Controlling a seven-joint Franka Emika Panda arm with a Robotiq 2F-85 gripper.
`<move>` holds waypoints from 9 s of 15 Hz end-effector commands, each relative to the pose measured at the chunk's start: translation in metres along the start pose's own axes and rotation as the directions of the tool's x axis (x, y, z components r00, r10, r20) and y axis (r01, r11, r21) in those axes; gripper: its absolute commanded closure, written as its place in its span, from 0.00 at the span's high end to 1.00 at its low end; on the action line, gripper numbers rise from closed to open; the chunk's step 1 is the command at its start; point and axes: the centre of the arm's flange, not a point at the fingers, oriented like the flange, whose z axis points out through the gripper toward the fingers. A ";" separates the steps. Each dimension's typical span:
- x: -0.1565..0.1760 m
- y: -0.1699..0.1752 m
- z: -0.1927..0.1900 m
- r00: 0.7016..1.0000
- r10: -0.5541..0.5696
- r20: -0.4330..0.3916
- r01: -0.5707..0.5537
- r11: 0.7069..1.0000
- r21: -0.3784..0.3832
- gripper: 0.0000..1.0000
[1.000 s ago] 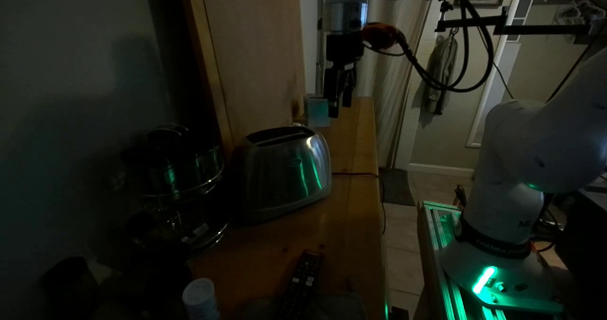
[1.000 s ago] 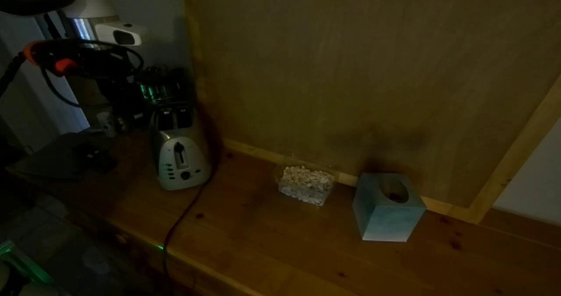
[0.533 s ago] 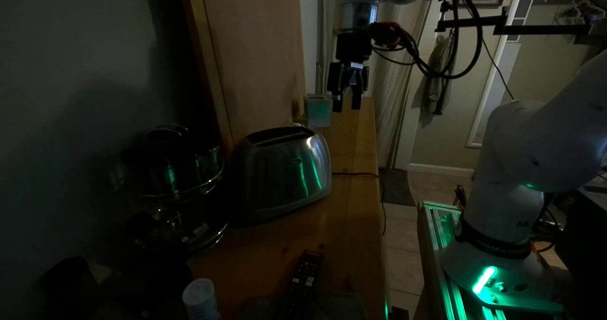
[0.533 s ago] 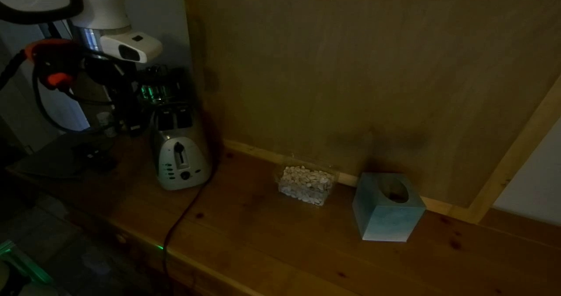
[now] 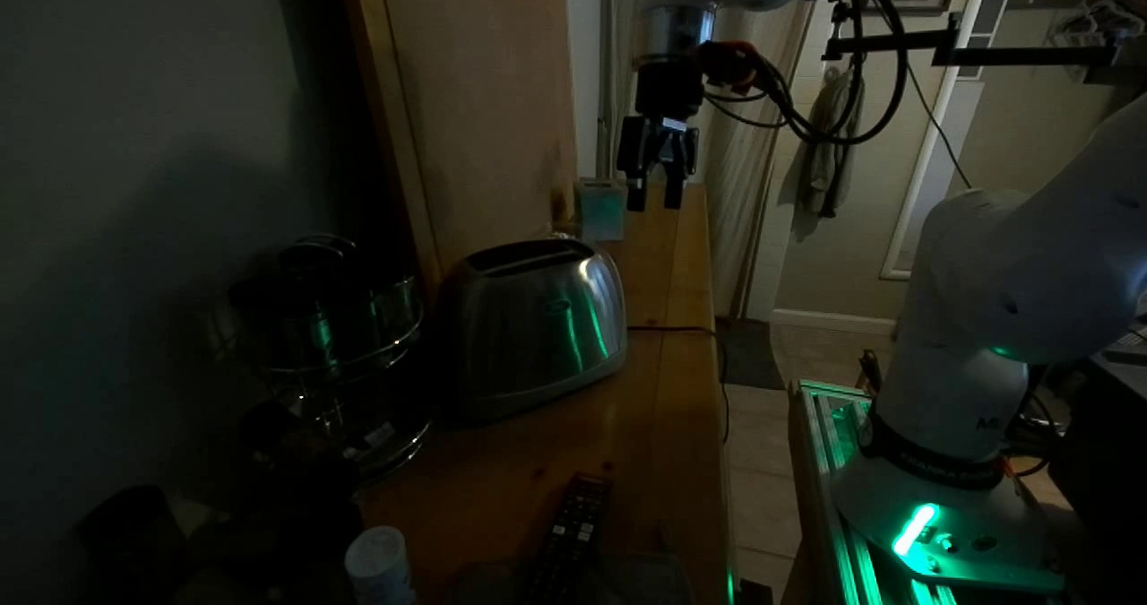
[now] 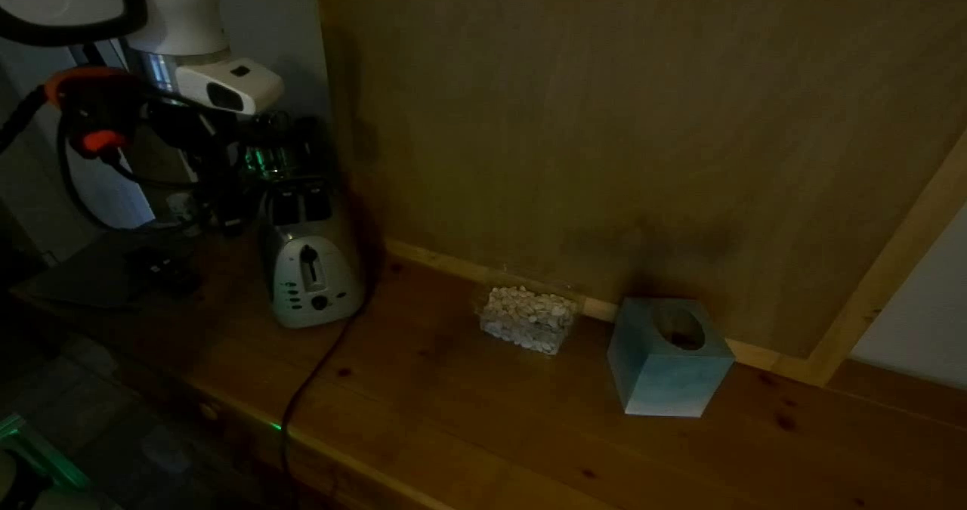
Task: Press a button on the toaster.
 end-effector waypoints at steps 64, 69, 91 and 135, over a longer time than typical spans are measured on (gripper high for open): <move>0.002 0.162 0.148 0.491 0.655 0.575 -0.870 0.334 0.362 0.01; 0.002 0.162 0.148 0.491 0.655 0.575 -0.870 0.334 0.362 0.01; 0.002 0.162 0.148 0.491 0.655 0.575 -0.870 0.334 0.362 0.01; 0.047 0.165 0.163 0.152 0.720 0.677 -0.988 0.097 0.119 0.00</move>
